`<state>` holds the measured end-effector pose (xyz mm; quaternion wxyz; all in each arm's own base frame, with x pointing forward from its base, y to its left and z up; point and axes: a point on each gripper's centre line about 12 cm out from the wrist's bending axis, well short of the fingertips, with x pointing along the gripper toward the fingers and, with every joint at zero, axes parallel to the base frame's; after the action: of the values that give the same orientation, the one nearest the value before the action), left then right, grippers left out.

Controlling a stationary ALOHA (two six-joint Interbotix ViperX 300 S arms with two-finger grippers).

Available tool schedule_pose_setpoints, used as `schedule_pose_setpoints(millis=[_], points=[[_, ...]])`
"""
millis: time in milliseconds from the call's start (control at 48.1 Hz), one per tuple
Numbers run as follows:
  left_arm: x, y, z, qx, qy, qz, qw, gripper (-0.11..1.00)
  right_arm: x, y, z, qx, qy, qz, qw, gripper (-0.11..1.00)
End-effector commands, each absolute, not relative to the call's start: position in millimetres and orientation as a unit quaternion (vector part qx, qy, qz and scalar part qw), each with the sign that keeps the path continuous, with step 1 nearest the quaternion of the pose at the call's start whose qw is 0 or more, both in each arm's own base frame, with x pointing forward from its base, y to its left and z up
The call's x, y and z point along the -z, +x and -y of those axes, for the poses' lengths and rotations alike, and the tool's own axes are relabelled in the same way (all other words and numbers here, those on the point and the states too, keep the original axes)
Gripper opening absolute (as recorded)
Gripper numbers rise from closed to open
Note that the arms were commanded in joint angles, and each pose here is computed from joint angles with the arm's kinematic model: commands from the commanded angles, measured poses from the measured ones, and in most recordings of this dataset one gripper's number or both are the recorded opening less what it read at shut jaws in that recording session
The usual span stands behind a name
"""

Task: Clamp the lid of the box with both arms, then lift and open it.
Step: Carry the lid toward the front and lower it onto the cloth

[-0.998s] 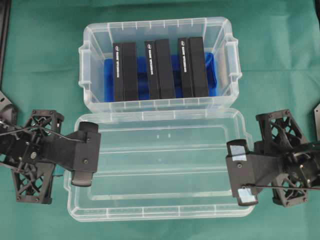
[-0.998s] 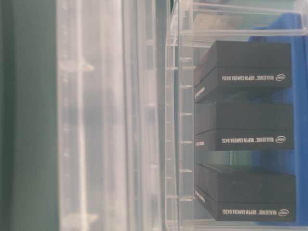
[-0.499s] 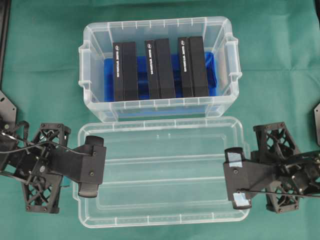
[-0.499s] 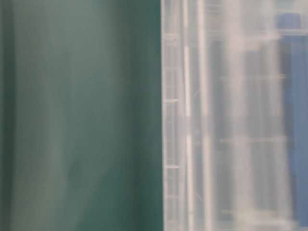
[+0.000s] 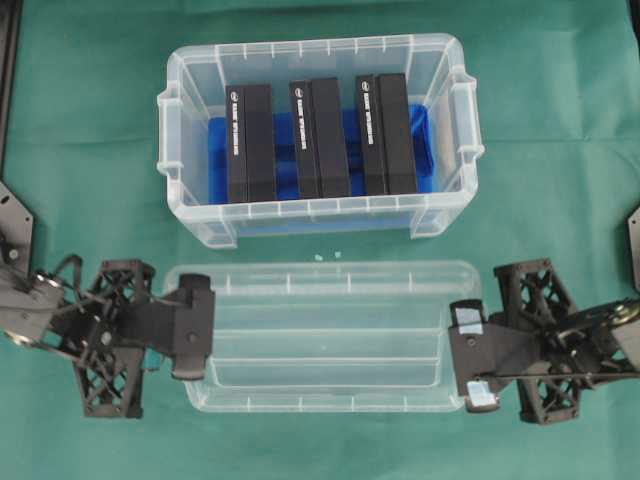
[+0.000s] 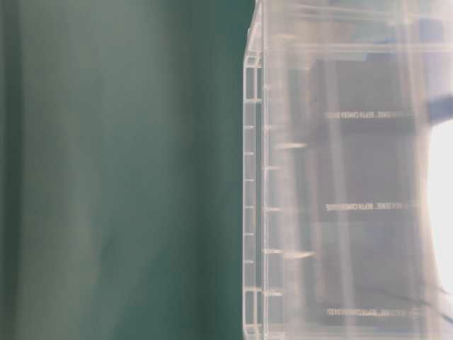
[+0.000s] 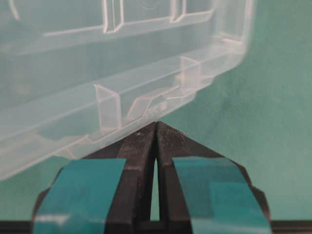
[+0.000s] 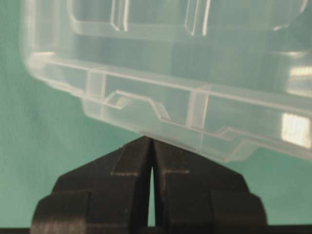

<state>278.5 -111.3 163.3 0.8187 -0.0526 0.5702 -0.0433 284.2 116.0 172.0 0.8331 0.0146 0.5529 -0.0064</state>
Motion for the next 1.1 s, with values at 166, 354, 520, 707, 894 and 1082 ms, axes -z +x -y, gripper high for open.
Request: schedule_pose_setpoints(millis=[166, 354, 520, 707, 894, 1082], points=[[-161, 299, 117, 0.053, -0.062, -0.534, 0.841, 0.01, -158, 298, -117, -0.006, 0.048, -0.518, 0.854, 0.01], [-158, 301, 117, 0.054, -0.068, -0.53, 0.844, 0.01, -149, 298, -110, 0.0, 0.053, -0.521, 0.852, 0.01], [-151, 301, 118, 0.05, -0.07, -0.535, 0.841, 0.01, -140, 299, -105, 0.005, 0.057, -0.524, 0.85, 0.01], [-147, 299, 117, 0.048, -0.07, -0.54, 0.838, 0.01, -136, 300, -106, 0.0, 0.06, -0.52, 0.852, 0.01], [-147, 298, 116, 0.047, -0.07, -0.541, 0.837, 0.01, -135, 299, -106, 0.002, 0.06, -0.523, 0.85, 0.01], [-147, 295, 116, 0.046, -0.07, -0.543, 0.835, 0.01, -135, 294, -103, 0.014, 0.057, -0.537, 0.841, 0.01]])
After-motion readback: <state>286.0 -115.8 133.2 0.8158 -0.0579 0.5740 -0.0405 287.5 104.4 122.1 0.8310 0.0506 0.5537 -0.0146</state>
